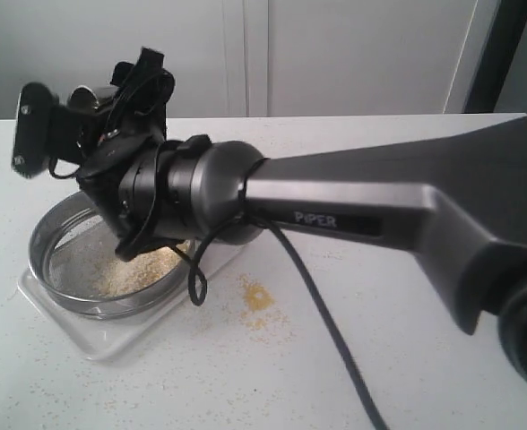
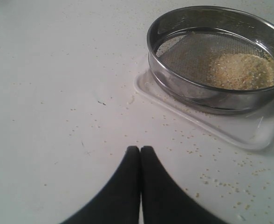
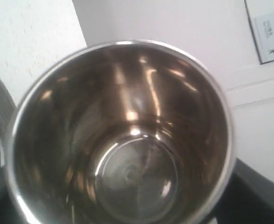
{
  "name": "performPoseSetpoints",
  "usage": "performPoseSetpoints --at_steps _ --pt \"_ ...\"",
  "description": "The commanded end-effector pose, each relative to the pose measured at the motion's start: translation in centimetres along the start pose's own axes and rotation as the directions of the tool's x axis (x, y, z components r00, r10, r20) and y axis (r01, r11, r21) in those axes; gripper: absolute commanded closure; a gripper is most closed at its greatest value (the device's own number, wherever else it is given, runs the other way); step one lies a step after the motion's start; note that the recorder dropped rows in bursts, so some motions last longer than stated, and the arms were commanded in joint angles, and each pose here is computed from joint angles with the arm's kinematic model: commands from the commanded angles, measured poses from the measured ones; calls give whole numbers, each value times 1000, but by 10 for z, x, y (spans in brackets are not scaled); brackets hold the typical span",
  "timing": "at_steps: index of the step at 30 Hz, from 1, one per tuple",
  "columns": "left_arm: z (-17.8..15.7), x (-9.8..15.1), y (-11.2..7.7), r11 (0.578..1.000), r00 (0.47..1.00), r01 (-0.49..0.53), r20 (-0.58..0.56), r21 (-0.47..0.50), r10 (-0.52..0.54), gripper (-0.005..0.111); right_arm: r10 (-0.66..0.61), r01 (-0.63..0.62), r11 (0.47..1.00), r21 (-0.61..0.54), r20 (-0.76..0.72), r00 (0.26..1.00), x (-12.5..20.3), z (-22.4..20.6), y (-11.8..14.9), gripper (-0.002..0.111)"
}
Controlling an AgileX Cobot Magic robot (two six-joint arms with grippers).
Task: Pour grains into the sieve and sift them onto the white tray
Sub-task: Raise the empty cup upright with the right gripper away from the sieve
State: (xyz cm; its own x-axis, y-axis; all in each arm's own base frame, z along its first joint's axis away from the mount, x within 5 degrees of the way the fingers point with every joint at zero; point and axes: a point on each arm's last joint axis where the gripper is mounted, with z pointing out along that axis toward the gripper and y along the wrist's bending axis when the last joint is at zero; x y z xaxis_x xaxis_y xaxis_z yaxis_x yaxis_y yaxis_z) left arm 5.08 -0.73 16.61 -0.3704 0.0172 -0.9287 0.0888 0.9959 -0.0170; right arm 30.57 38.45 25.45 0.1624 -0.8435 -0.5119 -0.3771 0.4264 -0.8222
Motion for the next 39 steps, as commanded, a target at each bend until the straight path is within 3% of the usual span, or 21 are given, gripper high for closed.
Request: performPoseSetpoints --at_steps 1,4,10,13,18,23,29,31,35,39 --pt "0 1 0 1000 1000 6 2 1 -6 107 340 -332 932 -145 33 940 -4 -7 -26 108" --pt "0 1 0 1000 1000 6 2 1 -6 107 481 -463 855 -234 23 877 -1 -9 -37 108" --pt "0 1 0 1000 1000 6 2 1 -6 107 593 -553 761 -339 20 805 11 -17 -45 108" --pt "0 1 0 1000 1000 6 2 1 -6 107 609 -532 730 -429 55 791 14 -25 -46 108" --pt "0 1 0 1000 1000 6 2 1 -6 107 684 -491 626 -606 123 719 18 -41 -54 108" --pt "0 1 0 1000 1000 6 2 1 -6 107 714 -482 578 -658 121 690 27 -48 -57 108" --pt "0 1 0 1000 1000 6 2 1 -6 107 761 -427 470 -772 110 639 40 -64 -57 108" --pt "0 1 0 1000 1000 6 2 1 -6 107 740 -404 473 -783 104 664 44 -69 -56 108" --pt "0 1 0 1000 1000 6 2 1 -6 107 633 -340 529 -777 95 768 56 -79 -56 108" --pt "0 1 0 1000 1000 6 2 1 -6 107 615 -374 519 -769 32 788 67 -89 -63 108"
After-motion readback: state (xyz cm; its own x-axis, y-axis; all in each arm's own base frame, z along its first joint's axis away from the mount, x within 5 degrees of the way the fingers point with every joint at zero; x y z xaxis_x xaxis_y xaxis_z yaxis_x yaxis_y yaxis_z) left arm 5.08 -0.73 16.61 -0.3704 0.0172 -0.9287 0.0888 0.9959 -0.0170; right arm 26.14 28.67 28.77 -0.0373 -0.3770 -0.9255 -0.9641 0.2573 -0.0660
